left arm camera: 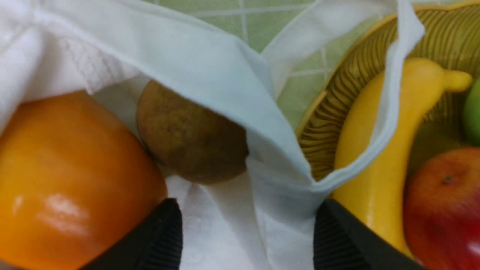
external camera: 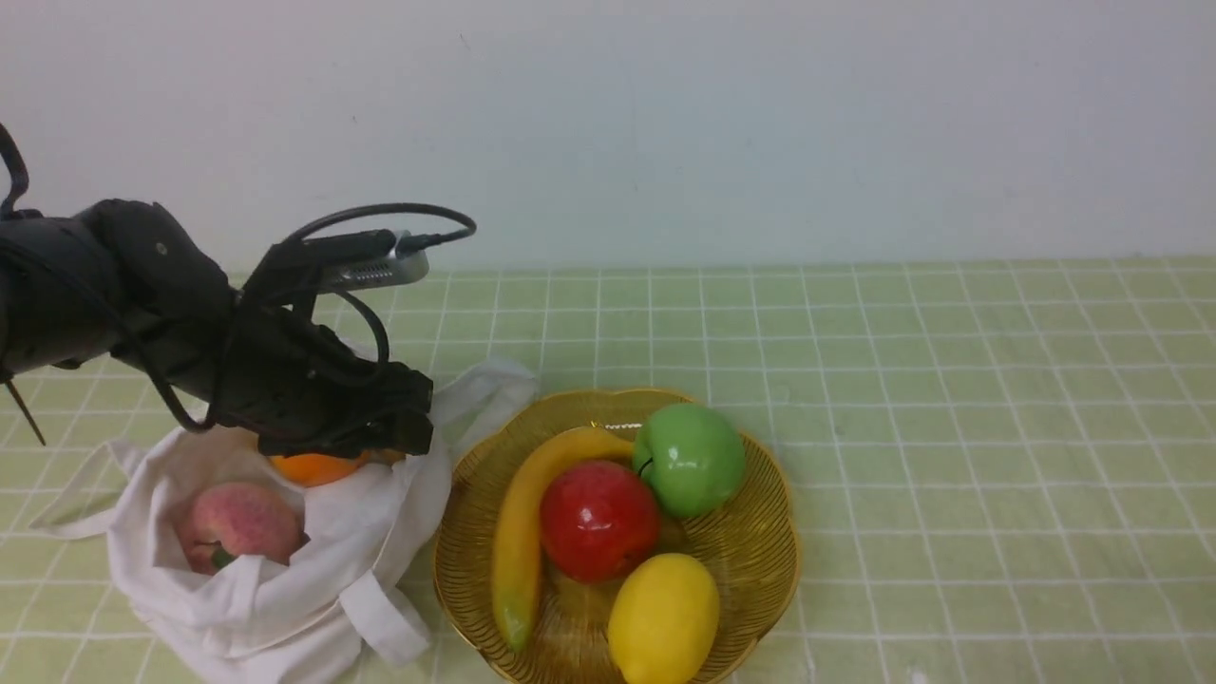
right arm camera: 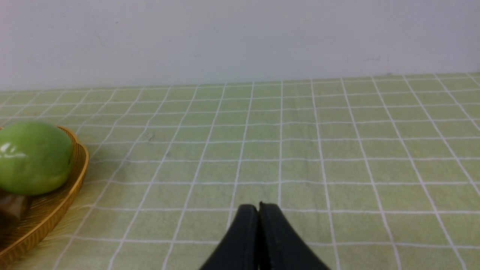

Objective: Take the fruit out of the bag on the green coffee tablecloth and place them on the plate.
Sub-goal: 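Reach into the cloth bag and grasp the kiwi with the left gripper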

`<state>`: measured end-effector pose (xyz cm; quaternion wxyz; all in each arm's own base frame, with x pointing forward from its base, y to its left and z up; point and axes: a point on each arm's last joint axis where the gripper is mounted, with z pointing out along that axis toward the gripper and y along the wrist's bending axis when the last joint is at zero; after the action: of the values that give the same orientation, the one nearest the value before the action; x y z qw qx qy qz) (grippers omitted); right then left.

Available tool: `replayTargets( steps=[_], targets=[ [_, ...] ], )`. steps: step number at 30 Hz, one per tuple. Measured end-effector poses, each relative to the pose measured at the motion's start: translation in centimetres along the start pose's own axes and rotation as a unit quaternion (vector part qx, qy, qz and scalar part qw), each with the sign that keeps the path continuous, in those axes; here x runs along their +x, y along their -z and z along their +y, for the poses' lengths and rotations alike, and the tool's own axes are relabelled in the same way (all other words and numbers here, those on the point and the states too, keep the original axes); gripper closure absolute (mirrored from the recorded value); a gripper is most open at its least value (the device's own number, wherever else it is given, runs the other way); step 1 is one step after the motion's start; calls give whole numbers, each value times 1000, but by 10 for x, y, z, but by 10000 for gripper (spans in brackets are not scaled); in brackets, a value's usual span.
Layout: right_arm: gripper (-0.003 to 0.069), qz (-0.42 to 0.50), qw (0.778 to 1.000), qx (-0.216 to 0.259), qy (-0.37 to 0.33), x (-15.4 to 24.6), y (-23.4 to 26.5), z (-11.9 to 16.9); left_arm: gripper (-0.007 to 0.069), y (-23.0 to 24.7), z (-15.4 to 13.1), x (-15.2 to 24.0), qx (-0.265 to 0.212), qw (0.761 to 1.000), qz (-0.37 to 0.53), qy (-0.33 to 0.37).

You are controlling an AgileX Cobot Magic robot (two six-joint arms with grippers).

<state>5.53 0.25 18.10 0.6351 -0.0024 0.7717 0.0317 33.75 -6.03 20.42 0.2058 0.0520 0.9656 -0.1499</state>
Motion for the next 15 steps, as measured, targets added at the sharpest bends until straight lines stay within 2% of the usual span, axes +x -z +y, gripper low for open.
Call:
replayTargets(
  steps=[9,15],
  targets=[
    [674,0,1000,0,0,0,0,0,209,3,4,-6,-27,999,-11,-41],
    [674,0,1000,0,0,0,0,0,209,19,-3,-18,-20,998,4,-62]
  ],
)
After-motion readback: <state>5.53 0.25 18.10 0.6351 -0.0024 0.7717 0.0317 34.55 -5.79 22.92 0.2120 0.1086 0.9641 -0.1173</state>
